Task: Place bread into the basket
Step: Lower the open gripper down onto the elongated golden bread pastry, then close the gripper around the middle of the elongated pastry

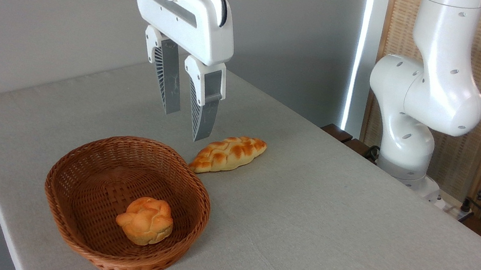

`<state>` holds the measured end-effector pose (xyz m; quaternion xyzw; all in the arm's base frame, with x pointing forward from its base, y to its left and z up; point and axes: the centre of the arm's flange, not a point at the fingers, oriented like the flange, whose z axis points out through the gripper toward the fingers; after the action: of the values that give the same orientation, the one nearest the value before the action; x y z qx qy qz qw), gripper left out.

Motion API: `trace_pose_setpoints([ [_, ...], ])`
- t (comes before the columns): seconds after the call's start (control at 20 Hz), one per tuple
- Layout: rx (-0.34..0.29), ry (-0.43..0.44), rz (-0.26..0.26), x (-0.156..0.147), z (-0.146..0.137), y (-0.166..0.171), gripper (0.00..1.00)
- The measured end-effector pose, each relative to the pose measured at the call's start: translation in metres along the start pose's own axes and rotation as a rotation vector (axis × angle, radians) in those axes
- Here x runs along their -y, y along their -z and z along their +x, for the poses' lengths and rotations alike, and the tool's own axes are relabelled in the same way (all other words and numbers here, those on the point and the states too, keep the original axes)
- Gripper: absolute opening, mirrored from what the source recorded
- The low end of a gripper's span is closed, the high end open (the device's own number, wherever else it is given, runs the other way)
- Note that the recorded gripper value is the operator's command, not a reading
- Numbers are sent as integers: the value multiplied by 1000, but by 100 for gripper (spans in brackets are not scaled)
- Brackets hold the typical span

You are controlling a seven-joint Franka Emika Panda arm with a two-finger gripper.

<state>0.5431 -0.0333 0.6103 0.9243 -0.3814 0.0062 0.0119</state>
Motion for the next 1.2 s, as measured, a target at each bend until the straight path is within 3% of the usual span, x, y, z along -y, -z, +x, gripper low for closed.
trace_pose_setpoints([
  [0.65, 28, -10, -26, -7, 1, -15, 100],
  [0.9, 108, -85, -84, -63, -1, -57, 100],
  [1.1, 194, -163, -153, -119, 7, -110, 100],
  [1.2, 184, -176, -192, -137, 11, -137, 100],
])
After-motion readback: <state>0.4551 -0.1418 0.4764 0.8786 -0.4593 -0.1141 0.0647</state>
